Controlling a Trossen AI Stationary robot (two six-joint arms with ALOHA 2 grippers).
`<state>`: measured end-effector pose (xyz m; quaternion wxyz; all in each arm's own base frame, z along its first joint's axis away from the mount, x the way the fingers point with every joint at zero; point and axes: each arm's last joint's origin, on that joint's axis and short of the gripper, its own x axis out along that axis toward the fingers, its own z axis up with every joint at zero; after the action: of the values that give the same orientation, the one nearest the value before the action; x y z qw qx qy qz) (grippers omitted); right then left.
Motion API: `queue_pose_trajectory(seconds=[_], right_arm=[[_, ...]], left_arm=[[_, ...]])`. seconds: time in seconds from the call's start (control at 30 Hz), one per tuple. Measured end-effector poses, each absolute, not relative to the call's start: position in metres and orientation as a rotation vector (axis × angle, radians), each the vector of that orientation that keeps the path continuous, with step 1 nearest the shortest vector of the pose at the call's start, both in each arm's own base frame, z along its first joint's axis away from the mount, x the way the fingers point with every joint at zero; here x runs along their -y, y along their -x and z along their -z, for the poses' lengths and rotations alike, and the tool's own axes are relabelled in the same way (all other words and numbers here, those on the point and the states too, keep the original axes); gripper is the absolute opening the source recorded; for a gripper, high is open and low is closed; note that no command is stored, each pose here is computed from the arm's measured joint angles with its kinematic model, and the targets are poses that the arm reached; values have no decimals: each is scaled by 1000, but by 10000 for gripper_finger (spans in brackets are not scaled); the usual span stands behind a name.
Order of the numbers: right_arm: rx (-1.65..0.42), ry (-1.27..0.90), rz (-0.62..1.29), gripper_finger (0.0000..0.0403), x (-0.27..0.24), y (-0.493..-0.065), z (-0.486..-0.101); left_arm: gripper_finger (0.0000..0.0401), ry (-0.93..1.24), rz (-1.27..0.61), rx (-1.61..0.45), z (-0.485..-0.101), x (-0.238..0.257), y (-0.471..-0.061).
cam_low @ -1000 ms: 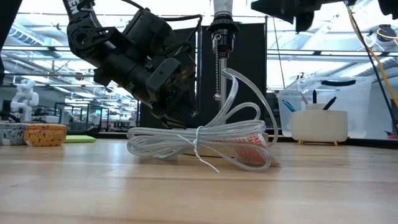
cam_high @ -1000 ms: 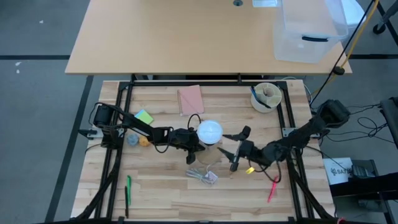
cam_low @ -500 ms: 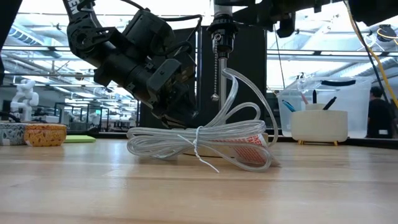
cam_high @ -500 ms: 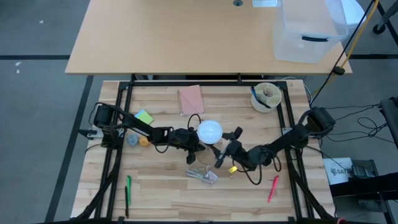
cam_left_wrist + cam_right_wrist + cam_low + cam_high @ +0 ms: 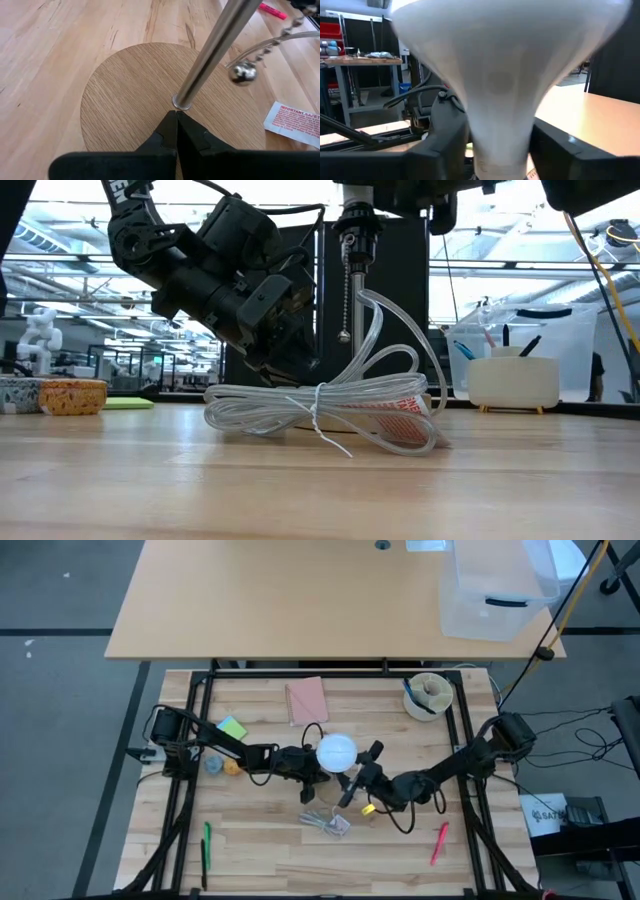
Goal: Screw lightbulb
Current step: Remove the lightbulb from the lamp
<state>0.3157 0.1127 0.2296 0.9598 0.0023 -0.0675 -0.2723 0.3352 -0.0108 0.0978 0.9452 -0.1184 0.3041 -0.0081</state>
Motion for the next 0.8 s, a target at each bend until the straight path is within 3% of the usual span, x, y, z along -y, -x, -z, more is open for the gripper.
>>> queue_pose_trajectory(seconds=[0.13,0.43,0.8], right_arm=[[128,-7,545,141,-111,-317,-228],[58,28,481,145,-104,-314,-235],[-71,84,245,143,-71,-309,-251]], left_arm=[[0,241,17,-620,-98,11,-335],[0,239,27,-620,-98,11,-335],[0,240,28,-624,-98,11,-335]])
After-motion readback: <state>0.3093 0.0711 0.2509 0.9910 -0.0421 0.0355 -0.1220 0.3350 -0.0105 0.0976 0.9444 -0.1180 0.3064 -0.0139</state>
